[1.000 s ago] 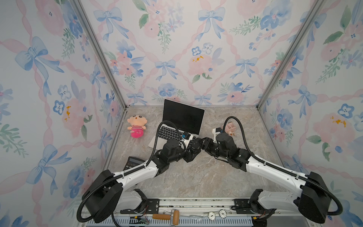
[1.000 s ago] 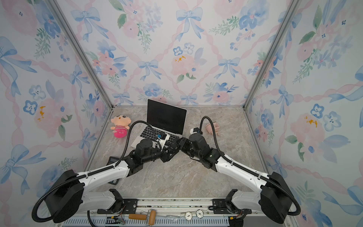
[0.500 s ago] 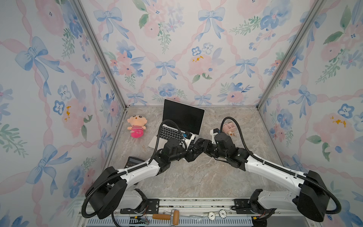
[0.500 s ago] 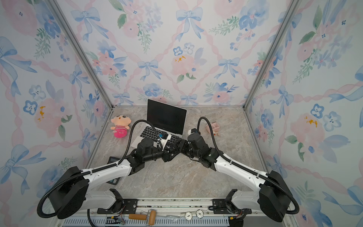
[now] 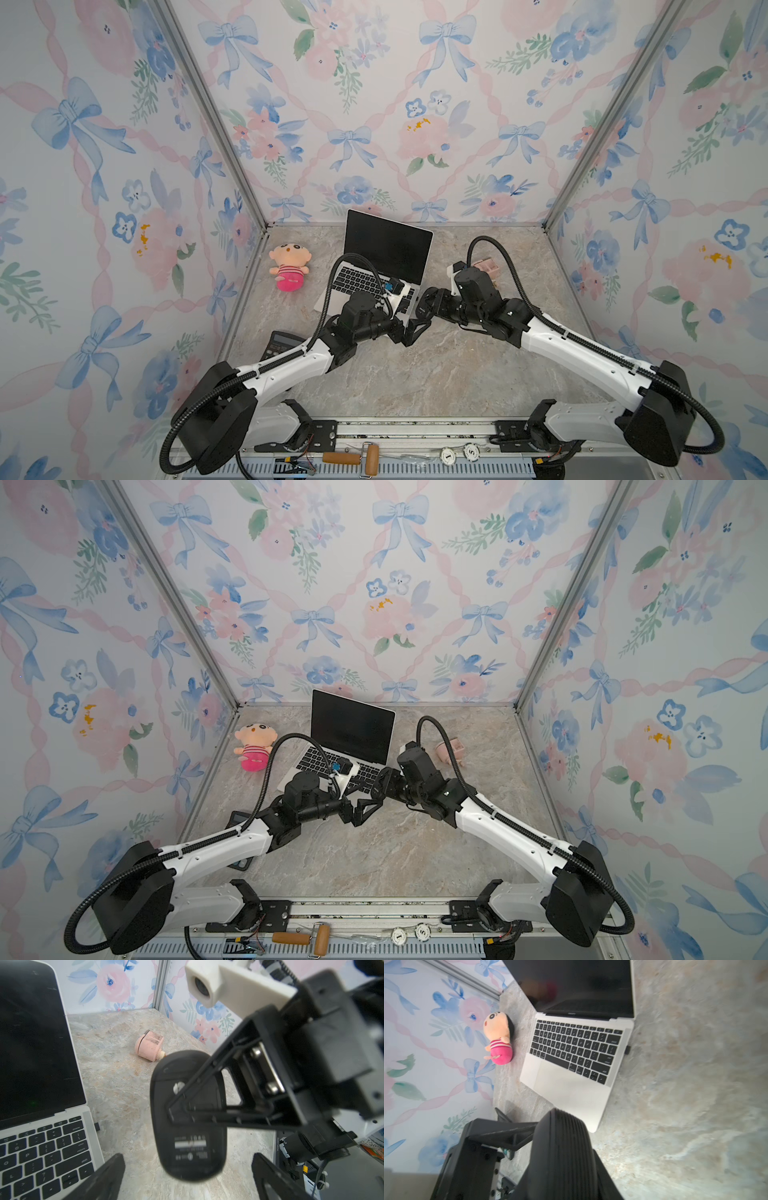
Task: Insert the wireless mouse receiver into the laptop
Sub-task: Place the mouse at the center of the board.
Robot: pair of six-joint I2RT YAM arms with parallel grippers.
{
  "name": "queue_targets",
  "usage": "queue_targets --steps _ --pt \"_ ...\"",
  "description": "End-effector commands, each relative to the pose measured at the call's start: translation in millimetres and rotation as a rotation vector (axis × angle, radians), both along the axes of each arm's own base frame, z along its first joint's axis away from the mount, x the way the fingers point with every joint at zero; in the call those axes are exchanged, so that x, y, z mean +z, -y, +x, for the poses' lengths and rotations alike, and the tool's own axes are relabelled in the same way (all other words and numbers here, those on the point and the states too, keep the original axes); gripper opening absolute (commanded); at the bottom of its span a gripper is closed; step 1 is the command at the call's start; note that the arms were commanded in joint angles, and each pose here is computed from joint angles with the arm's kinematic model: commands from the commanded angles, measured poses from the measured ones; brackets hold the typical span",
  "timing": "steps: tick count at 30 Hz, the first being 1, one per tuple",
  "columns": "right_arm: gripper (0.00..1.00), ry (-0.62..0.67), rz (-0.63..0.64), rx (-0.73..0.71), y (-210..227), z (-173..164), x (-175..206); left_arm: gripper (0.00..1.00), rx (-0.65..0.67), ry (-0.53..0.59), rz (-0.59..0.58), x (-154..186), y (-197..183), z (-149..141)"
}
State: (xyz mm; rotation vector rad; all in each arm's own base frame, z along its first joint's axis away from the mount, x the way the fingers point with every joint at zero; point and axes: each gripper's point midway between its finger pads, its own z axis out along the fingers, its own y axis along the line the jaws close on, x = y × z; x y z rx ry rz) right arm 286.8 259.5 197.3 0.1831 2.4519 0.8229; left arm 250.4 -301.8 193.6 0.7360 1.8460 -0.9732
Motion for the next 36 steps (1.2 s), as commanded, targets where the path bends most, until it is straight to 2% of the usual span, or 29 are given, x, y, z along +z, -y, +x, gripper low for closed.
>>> queue_targets --steps 1,10,15,19,24,26,30,36 --pt "0.28 -0.107 -0.317 0.022 50.7 -4.8 -36.2 0.98 0.041 -0.015 0.106 -27.9 -20.8 -4.7" --pt "0.29 -0.257 -0.82 0.104 102.1 4.0 -86.2 0.98 0.215 -0.074 0.243 -64.5 -64.6 -4.2" --pt "0.31 -0.348 -1.026 0.163 109.1 7.5 -115.5 0.98 0.264 -0.083 0.269 -71.7 -77.3 -3.9" --pt "0.32 -0.38 -1.136 0.211 101.4 9.7 -130.1 0.98 0.289 -0.083 0.276 -73.1 -83.9 -3.3" --pt "0.38 -0.427 -1.182 0.272 86.4 6.6 -148.8 0.98 0.31 -0.088 0.287 -75.2 -91.7 -3.3" --pt "0.45 -0.43 -1.186 0.287 80.1 4.7 -150.5 0.98 0.323 -0.089 0.291 -75.3 -95.6 -2.5" --pt "0.59 -0.42 -1.126 0.301 64.9 0.3 -145.6 0.98 0.35 -0.094 0.296 -75.2 -104.1 0.7" --pt "0.66 -0.358 -0.984 0.297 48.1 -2.7 -117.8 0.98 0.466 -0.136 0.305 -75.9 -131.1 20.2"
